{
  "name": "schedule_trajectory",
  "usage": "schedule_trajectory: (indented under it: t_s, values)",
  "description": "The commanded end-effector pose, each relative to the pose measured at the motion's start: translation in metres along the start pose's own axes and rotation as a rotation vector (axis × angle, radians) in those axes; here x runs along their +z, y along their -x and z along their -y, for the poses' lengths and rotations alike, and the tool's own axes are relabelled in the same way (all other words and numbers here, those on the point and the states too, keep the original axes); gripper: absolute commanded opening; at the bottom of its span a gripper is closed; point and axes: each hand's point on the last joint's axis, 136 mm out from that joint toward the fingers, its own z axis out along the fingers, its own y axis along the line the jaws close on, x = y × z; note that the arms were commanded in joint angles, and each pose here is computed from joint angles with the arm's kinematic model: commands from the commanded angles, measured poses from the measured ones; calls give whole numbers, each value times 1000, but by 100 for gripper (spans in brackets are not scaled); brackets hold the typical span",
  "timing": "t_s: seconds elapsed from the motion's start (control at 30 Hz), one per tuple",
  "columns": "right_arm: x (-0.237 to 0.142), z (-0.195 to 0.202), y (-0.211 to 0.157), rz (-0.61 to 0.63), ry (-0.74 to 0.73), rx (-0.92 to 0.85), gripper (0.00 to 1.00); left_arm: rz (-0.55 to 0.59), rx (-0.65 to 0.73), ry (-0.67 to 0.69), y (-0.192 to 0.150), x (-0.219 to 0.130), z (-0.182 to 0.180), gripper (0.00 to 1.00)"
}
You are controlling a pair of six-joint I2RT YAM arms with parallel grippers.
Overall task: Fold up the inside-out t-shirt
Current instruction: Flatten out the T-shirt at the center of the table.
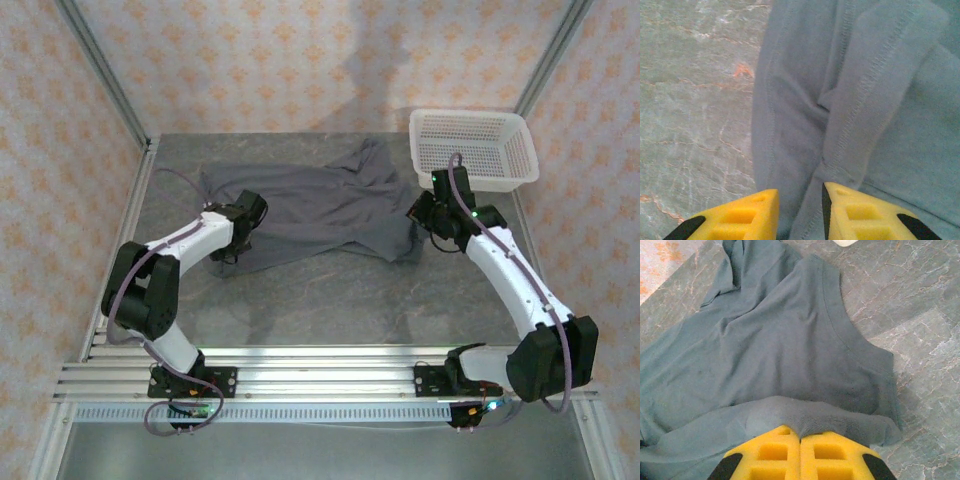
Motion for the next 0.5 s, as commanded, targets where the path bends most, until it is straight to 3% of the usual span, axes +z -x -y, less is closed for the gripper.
schedule_trajectory:
  t_s: [0.0,0.3,0.47]
  values:
    - [-11,-6,10,37,25,-6,0,15,-2,-28,-3,-2,9,30]
    - [-11,-11,11,24,40,-2,0,-20,45,55,-13,31,18,35]
    - [-11,-12,9,22,49,5,0,-6,46,79,-12,33,14,28]
